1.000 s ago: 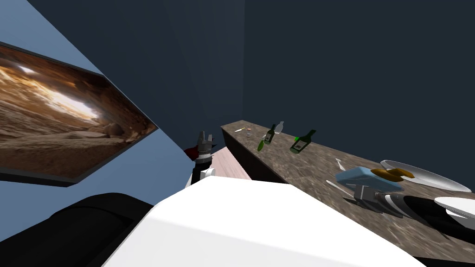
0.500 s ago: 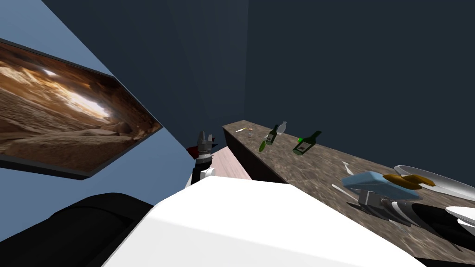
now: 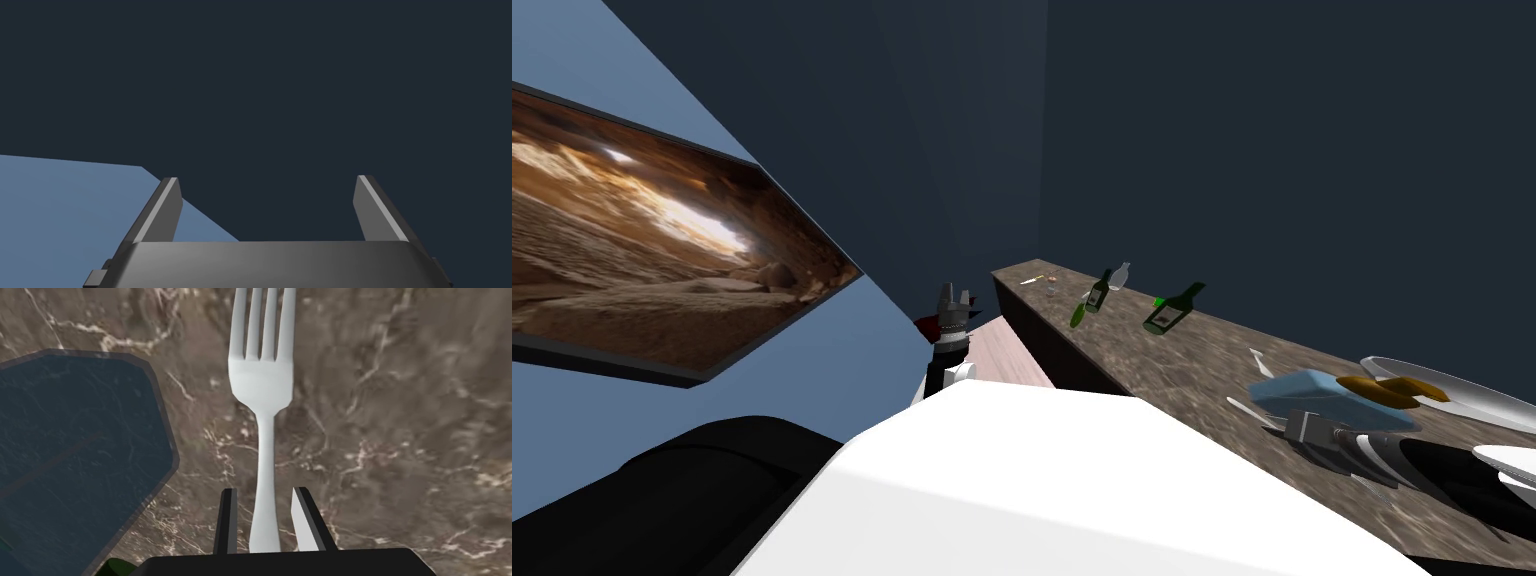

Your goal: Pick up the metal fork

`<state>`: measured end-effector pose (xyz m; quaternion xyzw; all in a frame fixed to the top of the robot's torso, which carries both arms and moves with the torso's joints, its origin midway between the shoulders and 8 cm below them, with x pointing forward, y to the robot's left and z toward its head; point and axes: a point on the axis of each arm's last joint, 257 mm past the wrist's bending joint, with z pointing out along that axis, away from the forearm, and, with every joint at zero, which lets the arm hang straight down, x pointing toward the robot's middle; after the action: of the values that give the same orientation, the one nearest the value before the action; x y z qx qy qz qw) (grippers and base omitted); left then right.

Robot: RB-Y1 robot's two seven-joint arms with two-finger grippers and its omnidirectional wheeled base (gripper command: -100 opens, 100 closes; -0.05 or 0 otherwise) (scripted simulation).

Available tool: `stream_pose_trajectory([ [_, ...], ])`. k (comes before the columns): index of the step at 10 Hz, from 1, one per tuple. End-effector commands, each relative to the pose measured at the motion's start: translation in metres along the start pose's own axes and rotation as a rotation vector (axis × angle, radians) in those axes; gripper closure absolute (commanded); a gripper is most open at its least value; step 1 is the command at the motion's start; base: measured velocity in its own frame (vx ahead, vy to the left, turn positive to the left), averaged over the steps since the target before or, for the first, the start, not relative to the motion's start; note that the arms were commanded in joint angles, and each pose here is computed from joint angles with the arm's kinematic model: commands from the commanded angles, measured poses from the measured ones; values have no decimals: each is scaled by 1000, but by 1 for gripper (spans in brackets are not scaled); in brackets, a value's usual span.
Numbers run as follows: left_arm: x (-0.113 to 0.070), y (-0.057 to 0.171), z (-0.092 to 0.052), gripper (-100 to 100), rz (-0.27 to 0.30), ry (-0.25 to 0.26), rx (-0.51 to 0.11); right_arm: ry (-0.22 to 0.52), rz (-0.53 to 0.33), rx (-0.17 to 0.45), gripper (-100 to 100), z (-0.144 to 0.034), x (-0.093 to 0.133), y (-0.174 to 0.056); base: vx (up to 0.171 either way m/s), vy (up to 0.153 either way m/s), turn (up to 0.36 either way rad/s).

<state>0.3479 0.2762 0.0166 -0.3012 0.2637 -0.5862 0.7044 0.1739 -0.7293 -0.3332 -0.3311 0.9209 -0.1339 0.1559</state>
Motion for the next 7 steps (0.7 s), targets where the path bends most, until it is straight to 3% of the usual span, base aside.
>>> stream_pose_trajectory([
  [1, 0, 0, 0, 0, 0, 0, 0, 0, 0, 0, 0, 0, 0, 0, 0, 0, 0],
  [2, 0, 0, 0, 0, 0, 0, 0, -2, -6, 0, 100, -2, -6, -2, 1, -3, -90],
  [7, 0, 0, 0, 0, 0, 0, 0, -15, -41, -9, 100, -10, -33, -10, -2, -3, -87],
])
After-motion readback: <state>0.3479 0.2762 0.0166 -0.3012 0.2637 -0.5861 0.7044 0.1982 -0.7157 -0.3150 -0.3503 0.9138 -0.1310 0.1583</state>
